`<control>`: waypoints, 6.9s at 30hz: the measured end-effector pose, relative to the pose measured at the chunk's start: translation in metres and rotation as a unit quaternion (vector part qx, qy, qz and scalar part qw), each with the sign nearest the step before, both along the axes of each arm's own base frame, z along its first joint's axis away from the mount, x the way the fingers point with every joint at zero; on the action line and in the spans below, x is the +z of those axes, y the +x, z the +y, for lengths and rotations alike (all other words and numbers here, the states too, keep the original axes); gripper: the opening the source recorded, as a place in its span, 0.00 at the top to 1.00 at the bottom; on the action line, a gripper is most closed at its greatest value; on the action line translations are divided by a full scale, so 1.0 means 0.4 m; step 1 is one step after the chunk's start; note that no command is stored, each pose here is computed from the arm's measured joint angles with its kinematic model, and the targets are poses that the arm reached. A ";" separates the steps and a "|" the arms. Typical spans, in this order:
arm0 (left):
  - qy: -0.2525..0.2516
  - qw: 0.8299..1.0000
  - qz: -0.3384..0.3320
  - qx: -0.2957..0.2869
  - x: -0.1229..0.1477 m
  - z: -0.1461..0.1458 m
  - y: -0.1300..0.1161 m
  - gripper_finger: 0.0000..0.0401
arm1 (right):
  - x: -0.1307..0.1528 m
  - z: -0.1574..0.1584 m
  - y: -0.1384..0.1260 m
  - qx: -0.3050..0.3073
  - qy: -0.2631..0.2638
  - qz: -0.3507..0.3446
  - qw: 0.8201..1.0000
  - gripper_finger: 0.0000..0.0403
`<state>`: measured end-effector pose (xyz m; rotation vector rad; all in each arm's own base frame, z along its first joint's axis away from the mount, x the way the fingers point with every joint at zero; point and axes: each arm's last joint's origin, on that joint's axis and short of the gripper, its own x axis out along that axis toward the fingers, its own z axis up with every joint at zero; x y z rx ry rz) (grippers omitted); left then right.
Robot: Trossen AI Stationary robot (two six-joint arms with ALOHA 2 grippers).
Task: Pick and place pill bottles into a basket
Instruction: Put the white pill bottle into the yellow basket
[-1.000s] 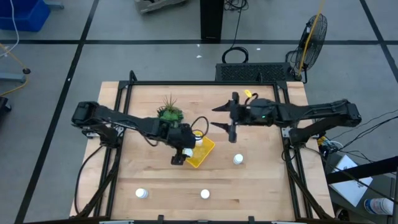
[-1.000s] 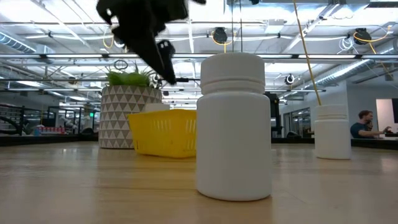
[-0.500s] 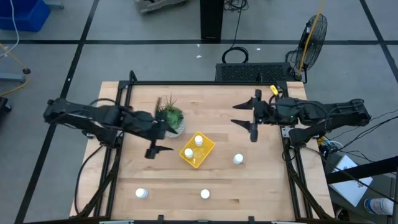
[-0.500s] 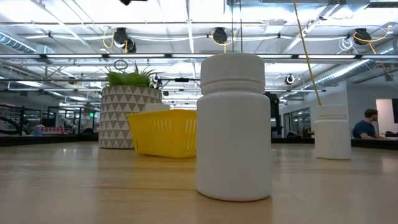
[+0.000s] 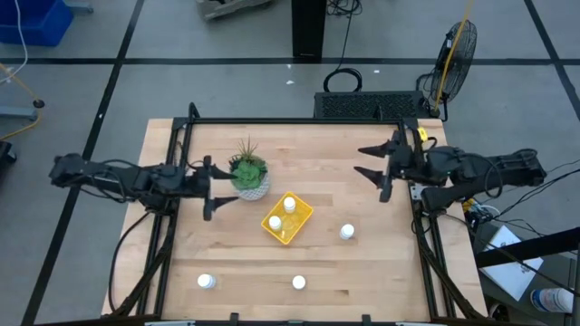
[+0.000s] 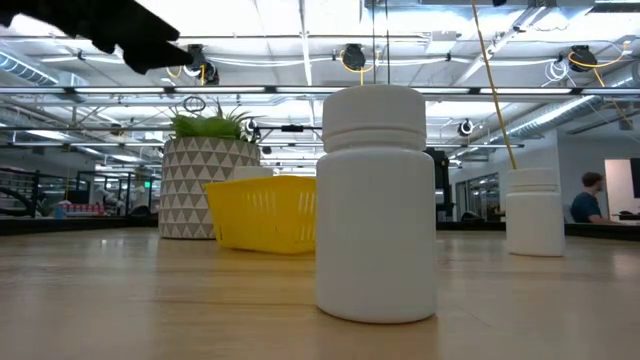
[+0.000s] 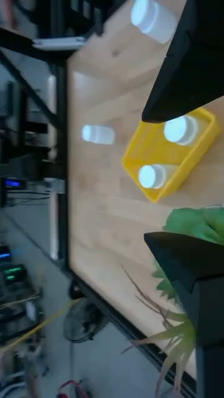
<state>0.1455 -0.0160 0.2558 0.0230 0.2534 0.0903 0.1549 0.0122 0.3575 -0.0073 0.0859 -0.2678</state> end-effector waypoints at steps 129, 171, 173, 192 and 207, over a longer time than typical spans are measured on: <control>-0.025 0.998 -0.030 0.040 -0.152 0.019 -0.087 0.37 | -0.308 0.199 0.271 -0.064 0.204 0.577 0.788 0.39; -0.026 0.998 -0.030 0.041 -0.152 0.019 -0.087 0.37 | -0.389 0.198 0.266 -0.030 0.241 0.566 0.788 0.39; -0.026 0.998 -0.030 0.041 -0.152 0.019 -0.087 0.37 | -0.400 0.196 0.263 -0.027 0.250 0.571 0.781 0.39; -0.026 0.998 -0.030 0.041 -0.152 0.019 -0.087 0.37 | -0.402 0.195 0.267 -0.026 0.254 0.563 0.786 0.39; -0.026 0.998 -0.030 0.041 -0.152 0.019 -0.087 0.37 | -0.455 0.184 0.251 -0.023 0.283 0.567 0.773 0.39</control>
